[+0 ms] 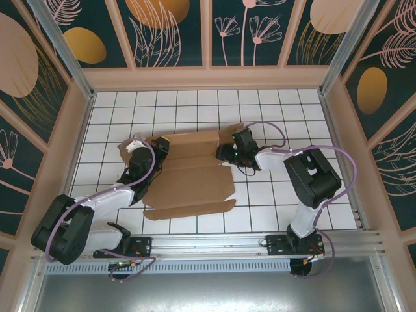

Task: Fold the paper box

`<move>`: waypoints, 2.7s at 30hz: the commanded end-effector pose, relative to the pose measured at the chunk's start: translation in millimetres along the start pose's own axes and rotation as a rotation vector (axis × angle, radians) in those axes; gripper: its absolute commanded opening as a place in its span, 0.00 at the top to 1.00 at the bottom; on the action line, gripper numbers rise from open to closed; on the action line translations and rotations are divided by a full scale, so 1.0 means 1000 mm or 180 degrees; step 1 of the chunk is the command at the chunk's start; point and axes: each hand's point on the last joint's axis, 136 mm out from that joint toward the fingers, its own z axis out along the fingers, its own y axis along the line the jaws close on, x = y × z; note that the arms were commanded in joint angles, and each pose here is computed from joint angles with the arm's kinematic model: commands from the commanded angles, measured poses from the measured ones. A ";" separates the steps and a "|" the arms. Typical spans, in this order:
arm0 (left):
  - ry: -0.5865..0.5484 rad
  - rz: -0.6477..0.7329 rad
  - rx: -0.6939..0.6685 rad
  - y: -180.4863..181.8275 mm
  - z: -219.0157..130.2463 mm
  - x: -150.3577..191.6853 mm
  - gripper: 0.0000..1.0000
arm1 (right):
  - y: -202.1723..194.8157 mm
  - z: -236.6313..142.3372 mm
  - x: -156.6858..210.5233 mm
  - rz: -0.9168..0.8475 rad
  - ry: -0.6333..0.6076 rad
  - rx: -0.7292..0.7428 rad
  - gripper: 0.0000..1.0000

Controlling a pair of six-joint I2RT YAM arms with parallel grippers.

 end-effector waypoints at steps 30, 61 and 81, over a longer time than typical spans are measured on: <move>0.0091 0.0105 -0.0223 0.020 -0.002 0.007 1.00 | 0.056 0.002 0.016 -0.0163 0.0078 -0.0985 0.47; 0.0005 0.0138 -0.0142 -0.007 0.008 -0.007 1.00 | -0.061 -0.177 -0.151 -0.0240 -0.1788 0.0265 0.51; 0.0133 -0.0062 -0.0041 -0.016 0.021 -0.009 1.00 | -0.007 -0.069 -0.096 -0.1782 -0.0595 -0.0798 0.53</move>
